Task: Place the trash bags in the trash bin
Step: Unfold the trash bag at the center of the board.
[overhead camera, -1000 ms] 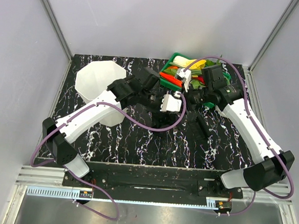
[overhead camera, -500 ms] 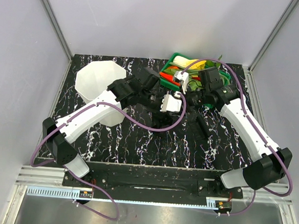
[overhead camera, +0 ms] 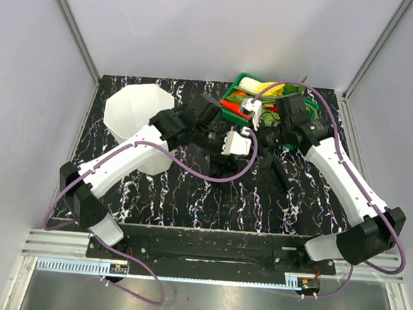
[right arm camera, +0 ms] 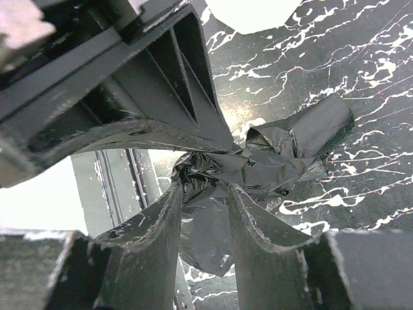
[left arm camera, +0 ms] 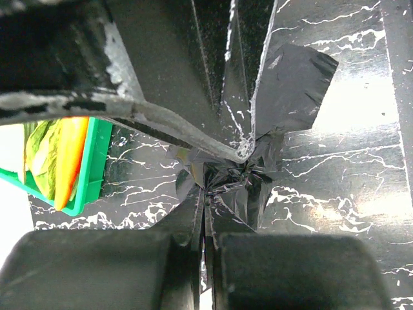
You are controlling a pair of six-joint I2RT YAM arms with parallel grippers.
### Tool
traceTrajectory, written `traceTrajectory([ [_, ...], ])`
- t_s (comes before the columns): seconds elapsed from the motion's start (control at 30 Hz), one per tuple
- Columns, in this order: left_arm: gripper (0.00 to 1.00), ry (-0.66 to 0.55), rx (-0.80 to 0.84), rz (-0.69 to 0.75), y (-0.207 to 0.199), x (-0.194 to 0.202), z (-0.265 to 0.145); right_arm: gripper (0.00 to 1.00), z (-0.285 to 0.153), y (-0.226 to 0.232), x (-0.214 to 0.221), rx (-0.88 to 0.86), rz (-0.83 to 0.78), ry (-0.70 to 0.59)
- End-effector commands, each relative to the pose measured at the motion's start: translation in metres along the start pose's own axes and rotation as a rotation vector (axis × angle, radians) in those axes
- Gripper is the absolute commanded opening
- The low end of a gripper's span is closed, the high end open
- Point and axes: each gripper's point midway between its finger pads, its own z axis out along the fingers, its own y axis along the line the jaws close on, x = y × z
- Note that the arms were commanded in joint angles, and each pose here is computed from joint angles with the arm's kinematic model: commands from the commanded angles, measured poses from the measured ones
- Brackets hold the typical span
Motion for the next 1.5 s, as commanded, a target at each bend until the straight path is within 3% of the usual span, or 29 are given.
traceTrajectory([
  [0.0,0.0,0.004,-0.005,0.031,0.003,0.0,0.003,0.4,-0.012,0.013,-0.02,-0.005,-0.072,-0.05],
  [1.0,0.0,-0.015,-0.069,-0.052,0.022,-0.012,0.004,0.38,0.01,0.006,-0.003,-0.029,-0.017,-0.021],
  [1.2,0.0,-0.015,-0.066,-0.056,0.021,-0.011,0.005,0.34,0.012,0.004,0.001,-0.025,-0.01,-0.013],
  [1.47,0.0,-0.018,-0.067,-0.056,0.021,-0.012,0.003,0.19,0.012,0.002,0.004,-0.014,-0.009,-0.006],
])
